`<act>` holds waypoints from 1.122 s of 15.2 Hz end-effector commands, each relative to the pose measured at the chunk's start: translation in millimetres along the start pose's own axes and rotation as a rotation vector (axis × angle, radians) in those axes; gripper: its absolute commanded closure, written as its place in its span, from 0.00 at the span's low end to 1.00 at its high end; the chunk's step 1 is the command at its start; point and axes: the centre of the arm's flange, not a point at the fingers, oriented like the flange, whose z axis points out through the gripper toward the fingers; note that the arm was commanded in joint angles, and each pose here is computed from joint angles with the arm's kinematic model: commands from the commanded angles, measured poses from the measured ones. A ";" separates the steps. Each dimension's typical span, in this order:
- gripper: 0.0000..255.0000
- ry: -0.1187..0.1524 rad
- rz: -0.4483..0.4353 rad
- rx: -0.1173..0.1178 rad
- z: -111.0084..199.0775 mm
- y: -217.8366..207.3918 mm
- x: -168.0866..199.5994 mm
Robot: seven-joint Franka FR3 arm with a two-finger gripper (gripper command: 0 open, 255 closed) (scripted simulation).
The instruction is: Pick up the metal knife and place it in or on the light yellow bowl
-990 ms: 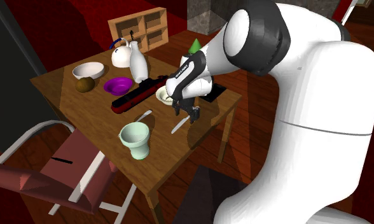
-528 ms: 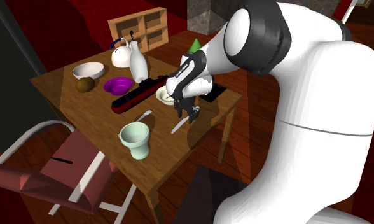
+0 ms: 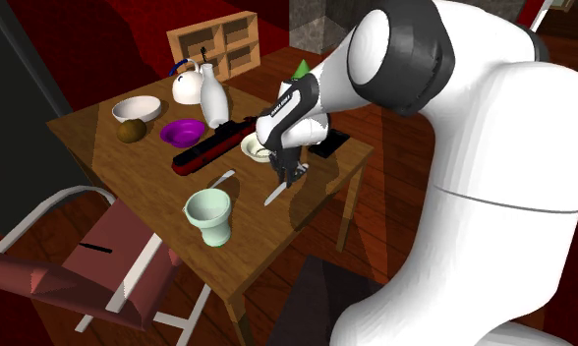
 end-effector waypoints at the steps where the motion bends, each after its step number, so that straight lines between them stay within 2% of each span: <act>1: 1.00 -0.001 -0.001 0.002 -8.9 -0.9 -1.6; 17: 1.00 -0.001 -0.001 0.002 -92.9 -4.6 -9.0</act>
